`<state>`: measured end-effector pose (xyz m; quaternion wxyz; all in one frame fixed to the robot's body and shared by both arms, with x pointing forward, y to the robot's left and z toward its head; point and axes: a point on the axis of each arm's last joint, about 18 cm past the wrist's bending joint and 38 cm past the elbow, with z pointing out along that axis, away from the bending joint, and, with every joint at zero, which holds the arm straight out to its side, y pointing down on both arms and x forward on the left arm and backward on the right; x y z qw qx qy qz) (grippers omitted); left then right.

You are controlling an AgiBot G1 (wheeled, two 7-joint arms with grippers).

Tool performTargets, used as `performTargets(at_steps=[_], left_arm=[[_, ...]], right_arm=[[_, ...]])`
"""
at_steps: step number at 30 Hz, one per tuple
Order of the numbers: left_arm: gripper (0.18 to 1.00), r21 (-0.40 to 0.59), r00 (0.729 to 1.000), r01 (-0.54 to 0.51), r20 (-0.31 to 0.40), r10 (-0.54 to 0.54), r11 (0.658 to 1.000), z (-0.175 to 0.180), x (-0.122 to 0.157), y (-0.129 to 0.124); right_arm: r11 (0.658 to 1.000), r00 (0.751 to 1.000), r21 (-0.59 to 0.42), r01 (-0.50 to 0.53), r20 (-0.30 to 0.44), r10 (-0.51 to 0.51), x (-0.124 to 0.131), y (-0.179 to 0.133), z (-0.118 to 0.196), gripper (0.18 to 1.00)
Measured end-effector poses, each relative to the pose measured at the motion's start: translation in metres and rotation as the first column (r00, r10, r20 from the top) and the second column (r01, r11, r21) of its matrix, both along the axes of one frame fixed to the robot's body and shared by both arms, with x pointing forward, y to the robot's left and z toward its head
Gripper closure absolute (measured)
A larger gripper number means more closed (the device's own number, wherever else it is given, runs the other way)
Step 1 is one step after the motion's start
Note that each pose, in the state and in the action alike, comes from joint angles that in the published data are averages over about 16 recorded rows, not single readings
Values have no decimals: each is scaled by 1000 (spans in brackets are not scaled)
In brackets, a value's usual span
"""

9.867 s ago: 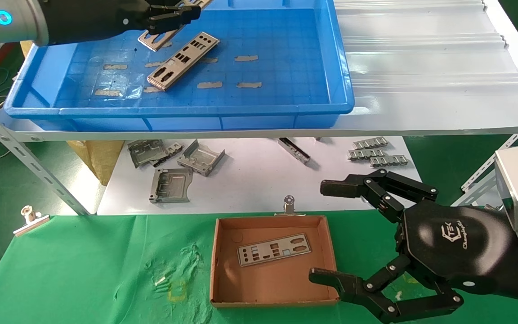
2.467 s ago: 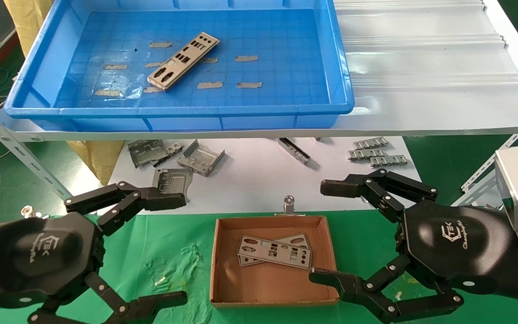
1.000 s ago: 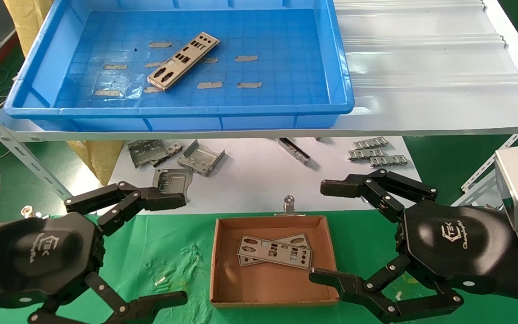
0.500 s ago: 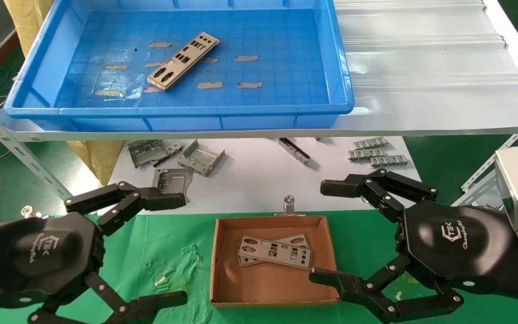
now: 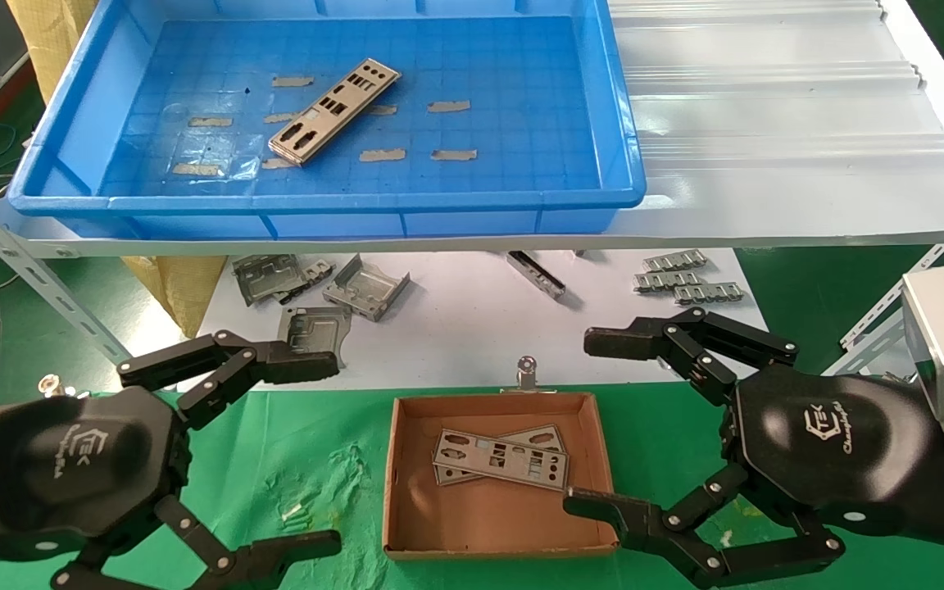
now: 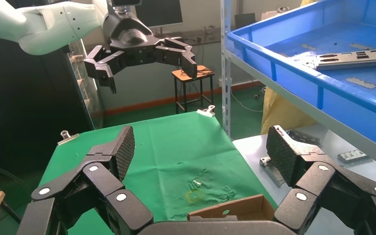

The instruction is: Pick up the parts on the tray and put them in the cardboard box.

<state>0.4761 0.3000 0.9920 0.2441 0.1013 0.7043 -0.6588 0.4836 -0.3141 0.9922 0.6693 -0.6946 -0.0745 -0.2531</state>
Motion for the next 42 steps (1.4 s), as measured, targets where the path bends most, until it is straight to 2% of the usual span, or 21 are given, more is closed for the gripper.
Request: performTargets(at_steps=[42], left_arm=[[184, 0, 1000, 0, 0, 0, 1000, 0, 0, 0]], right_arm=[[1000, 1000, 0, 0, 0, 0, 0, 0, 0, 178]])
